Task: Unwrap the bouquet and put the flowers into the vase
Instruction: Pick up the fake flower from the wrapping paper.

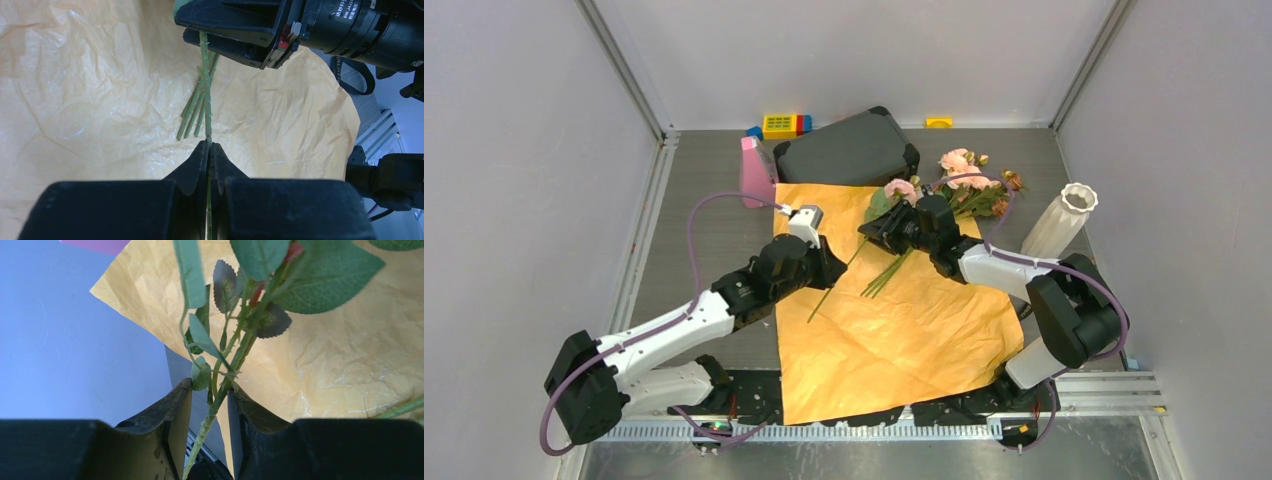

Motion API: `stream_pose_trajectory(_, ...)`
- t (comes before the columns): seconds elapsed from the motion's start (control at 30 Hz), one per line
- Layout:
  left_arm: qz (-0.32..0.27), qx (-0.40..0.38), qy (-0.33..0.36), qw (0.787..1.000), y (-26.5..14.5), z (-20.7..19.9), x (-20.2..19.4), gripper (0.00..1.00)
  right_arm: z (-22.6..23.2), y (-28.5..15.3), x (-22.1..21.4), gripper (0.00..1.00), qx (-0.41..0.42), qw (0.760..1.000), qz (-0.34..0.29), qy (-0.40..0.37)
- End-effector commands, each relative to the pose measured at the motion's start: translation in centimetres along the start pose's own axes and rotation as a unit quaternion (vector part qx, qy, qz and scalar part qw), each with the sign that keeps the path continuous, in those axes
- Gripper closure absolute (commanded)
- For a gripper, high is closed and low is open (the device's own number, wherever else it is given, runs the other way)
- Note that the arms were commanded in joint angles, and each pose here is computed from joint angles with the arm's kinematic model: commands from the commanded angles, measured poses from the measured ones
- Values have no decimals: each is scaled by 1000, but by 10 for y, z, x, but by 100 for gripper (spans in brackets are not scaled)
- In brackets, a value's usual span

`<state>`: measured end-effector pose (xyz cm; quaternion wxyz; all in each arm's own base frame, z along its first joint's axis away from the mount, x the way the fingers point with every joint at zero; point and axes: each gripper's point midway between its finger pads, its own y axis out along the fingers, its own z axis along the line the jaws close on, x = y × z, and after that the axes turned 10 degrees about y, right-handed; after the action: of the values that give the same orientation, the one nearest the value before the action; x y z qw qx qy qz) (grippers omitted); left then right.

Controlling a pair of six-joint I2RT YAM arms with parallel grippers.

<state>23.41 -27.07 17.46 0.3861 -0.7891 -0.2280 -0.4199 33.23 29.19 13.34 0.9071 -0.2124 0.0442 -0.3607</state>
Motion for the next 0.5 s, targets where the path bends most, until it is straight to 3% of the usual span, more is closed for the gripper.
stream_pose_trajectory(0.0, -18, -32, 10, 999, -3, -11, 9, 100, 37, 1, 6, 68, 53, 998, -14, -5)
stream_pose_trajectory(0.3, -16, -45, 10, 999, 1, -16, 9, 100, 40, -2, 7, 96, 63, 998, -19, -5)
stream_pose_trajectory(0.47, -8, -46, 9, 999, 3, -16, 5, 100, 40, -3, 7, 100, 70, 997, -21, -7)
